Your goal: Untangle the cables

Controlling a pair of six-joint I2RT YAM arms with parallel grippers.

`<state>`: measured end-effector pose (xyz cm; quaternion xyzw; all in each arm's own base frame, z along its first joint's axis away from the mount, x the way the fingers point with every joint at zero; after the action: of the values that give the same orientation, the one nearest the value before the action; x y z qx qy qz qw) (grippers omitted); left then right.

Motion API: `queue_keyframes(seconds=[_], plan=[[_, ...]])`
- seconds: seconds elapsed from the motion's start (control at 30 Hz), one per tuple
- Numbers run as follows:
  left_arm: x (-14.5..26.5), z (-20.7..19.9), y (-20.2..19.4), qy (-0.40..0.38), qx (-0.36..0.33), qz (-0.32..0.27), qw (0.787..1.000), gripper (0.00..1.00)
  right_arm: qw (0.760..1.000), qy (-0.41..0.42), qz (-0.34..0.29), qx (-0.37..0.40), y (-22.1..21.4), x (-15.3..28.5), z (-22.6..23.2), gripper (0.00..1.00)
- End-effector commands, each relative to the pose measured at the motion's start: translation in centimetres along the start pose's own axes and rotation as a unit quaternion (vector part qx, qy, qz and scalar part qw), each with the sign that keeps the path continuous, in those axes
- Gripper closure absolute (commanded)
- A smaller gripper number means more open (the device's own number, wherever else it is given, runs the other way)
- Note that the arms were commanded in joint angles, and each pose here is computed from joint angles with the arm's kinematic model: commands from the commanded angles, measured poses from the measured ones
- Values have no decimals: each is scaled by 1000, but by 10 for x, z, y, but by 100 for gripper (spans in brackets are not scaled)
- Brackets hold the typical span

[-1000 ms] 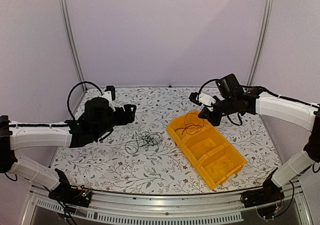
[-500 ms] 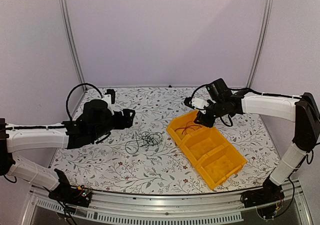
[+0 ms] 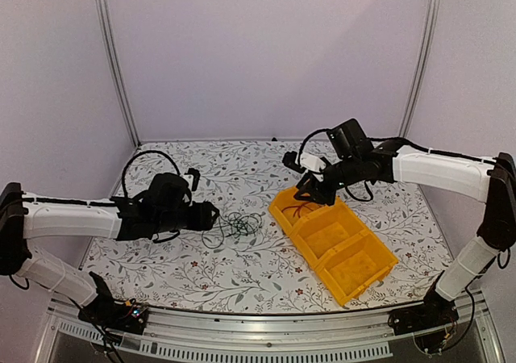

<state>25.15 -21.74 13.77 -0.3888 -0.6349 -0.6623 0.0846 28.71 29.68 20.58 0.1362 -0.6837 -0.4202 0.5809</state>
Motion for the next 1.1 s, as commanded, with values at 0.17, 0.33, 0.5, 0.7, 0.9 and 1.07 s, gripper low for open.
queue_keyframes(seconds=[0.17, 0.33, 0.5, 0.7, 0.9, 1.07], plan=[[-3, 13, -47, 21, -23, 119, 992, 27, 995, 95, 4, 1, -7, -28, 27, 69], [-17, 15, -53, 40, -53, 141, 988, 28, 994, 105, 6, -1, -17, -28, 32, 69], [-38, 19, -50, 78, -73, 150, 983, 32, 994, 108, 3, 0, -20, -25, 35, 69], [-55, 23, -42, 114, -87, 136, 980, 49, 994, 112, 7, 0, -24, -26, 36, 69], [-54, 23, -24, 126, -101, 90, 983, 85, 994, 112, 9, 2, -27, -27, 36, 70], [-23, 18, 16, 124, -111, 16, 986, 100, 994, 113, 6, 4, -21, -25, 36, 72]])
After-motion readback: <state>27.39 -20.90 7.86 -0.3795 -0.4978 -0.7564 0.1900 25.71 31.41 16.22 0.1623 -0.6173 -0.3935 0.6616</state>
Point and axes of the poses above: each gripper's point midway between its finger pads, its own x axis back along the fingers, its own z axis along the line the jaws close on, y = z × x, the point moved 5 cm from there along x, back along the fingers, and after that the axes turned 13 degrees about -x, right-handed, at the moved point
